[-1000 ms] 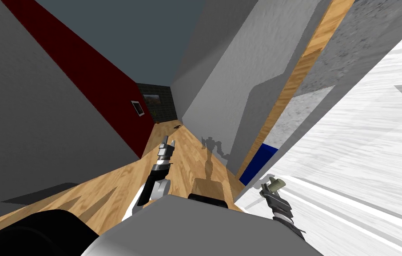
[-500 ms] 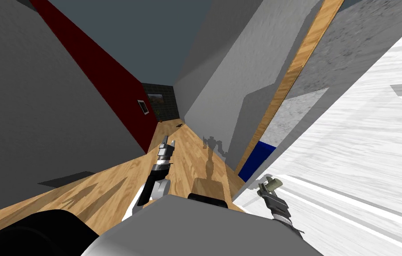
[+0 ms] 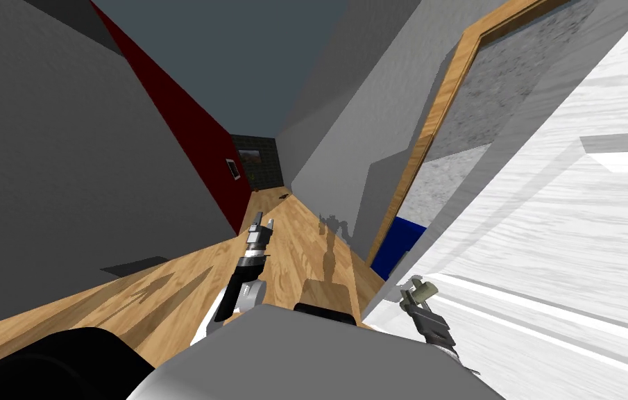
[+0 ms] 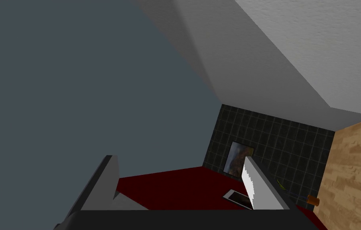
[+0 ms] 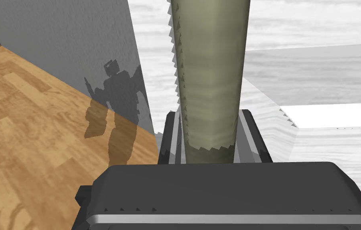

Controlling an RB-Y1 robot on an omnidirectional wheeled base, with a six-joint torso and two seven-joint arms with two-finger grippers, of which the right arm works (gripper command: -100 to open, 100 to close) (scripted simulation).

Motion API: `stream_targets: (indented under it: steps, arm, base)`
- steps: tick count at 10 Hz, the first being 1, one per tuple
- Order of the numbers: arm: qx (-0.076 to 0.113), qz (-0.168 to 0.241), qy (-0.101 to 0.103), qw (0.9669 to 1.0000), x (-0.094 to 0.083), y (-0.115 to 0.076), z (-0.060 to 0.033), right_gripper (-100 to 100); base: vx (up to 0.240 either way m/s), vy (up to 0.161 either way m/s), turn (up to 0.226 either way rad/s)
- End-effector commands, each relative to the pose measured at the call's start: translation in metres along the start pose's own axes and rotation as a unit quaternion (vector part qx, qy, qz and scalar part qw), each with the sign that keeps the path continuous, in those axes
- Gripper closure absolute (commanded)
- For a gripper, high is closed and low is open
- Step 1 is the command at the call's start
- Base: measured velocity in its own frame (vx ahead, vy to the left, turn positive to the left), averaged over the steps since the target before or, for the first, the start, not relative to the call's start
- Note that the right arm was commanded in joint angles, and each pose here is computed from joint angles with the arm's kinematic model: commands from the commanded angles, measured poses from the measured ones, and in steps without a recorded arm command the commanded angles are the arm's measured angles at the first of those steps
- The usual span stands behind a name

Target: Pull the door open

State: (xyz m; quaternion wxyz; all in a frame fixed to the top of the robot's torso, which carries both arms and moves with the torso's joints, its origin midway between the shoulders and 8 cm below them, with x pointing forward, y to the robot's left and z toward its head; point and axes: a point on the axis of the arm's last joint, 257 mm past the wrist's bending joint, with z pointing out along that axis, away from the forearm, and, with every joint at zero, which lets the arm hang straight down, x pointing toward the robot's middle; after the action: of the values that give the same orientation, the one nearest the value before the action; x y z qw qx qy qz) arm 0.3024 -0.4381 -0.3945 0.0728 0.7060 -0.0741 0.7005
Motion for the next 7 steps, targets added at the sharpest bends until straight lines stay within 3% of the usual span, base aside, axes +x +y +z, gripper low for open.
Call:
stream_targets:
  steps: [1, 7]
  arm:
    - [0.013, -0.001, 0.001, 0.9999, 0.001, -0.004, -0.0044, 100]
    - [0.068, -0.001, 0.004, 0.9977, 0.003, -0.022, -0.0237, 100]
  base:
    - [-0.157, -0.025, 0.075]
    - [-0.217, -0.050, 0.077]
